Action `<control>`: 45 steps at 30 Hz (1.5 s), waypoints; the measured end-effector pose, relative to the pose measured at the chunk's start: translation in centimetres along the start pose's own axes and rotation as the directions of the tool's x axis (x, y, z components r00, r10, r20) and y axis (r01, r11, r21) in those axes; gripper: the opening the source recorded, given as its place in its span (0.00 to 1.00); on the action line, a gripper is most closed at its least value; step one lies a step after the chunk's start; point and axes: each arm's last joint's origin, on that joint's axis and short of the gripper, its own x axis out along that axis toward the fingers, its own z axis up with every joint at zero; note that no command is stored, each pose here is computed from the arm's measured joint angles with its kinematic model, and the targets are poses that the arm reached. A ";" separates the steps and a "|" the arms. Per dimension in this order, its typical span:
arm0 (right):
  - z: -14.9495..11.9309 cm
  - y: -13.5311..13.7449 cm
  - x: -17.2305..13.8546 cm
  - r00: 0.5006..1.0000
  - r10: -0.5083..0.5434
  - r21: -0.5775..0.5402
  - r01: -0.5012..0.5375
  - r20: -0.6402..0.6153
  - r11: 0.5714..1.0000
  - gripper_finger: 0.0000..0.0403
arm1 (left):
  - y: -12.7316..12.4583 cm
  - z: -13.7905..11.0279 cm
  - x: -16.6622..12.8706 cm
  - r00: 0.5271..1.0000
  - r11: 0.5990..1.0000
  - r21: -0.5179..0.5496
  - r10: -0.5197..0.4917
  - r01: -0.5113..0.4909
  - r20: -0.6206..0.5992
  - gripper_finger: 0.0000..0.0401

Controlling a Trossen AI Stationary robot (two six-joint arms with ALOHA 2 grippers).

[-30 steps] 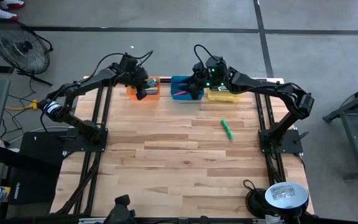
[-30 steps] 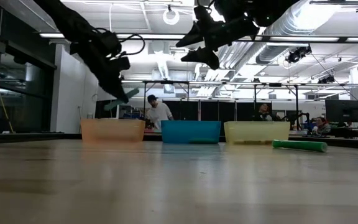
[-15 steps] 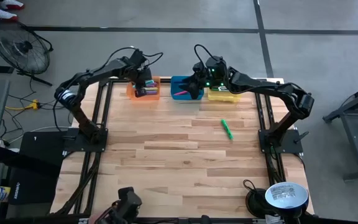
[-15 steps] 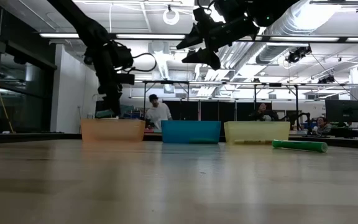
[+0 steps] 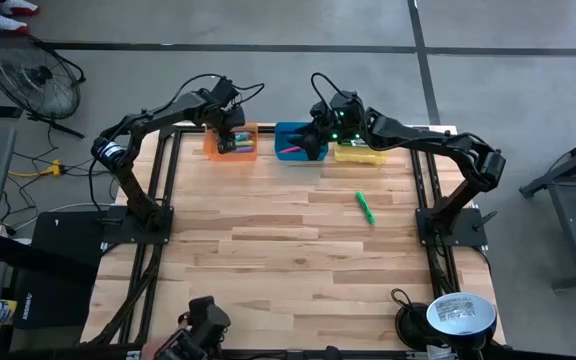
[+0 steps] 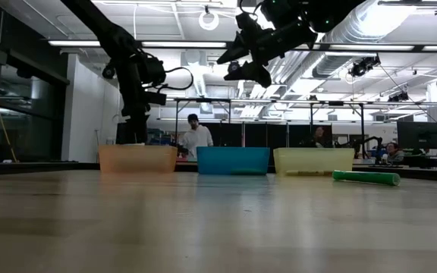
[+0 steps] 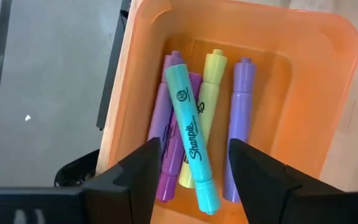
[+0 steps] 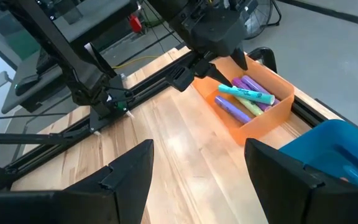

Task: Pick & Place Markers
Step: Put the green highlighter into the orange bin

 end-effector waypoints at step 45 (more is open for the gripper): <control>-9.0 1.0 -5.7 0.445 -0.454 -0.006 0.710 -0.772 0.704 0.60 | -3.1 2.3 -8.0 0.629 0.809 0.089 -0.515 0.580 0.582 0.20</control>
